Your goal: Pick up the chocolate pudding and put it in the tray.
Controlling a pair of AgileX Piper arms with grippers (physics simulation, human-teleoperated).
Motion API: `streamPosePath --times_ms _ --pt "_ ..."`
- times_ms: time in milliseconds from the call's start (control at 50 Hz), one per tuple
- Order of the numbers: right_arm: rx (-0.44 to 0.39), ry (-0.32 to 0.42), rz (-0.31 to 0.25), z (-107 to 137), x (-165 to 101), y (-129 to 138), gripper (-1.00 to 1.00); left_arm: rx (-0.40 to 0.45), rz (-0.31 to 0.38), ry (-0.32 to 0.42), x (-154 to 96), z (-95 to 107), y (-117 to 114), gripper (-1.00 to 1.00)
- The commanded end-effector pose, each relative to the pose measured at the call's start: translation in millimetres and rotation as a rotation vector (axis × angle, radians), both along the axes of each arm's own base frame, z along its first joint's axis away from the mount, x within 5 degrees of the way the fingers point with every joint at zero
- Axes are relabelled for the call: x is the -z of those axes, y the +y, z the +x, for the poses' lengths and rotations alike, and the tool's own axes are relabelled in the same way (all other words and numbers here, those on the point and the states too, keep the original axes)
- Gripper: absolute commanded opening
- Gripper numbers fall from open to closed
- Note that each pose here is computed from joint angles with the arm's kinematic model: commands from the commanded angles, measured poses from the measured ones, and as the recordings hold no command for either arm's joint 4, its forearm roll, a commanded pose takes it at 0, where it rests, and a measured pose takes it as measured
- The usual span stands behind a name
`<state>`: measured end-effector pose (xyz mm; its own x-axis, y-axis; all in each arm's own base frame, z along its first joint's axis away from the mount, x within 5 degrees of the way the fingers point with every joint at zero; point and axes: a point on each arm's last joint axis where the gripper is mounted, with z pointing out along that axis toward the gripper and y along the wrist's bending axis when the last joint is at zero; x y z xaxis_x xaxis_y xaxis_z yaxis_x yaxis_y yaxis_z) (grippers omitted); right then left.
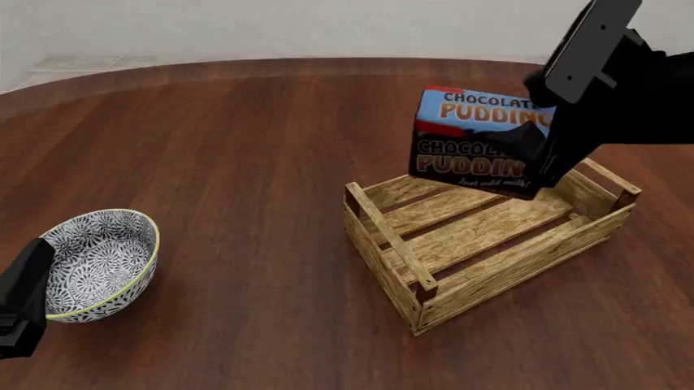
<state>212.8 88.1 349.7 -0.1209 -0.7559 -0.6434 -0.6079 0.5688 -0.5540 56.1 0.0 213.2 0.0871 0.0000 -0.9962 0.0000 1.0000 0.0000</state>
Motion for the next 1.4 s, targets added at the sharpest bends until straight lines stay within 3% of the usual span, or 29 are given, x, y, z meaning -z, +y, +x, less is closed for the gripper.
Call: streamPosePath --times_ms 20,1400 --pt "0.028 0.023 0.028 -10.1 10.7 -5.7 -1.0 0.0 0.0 0.0 0.0 0.0 0.0 1.0" --pt "0.029 0.104 0.069 8.8 63.6 14.4 -1.0 0.0 0.0 0.0 0.0 0.0 0.0 1.0"
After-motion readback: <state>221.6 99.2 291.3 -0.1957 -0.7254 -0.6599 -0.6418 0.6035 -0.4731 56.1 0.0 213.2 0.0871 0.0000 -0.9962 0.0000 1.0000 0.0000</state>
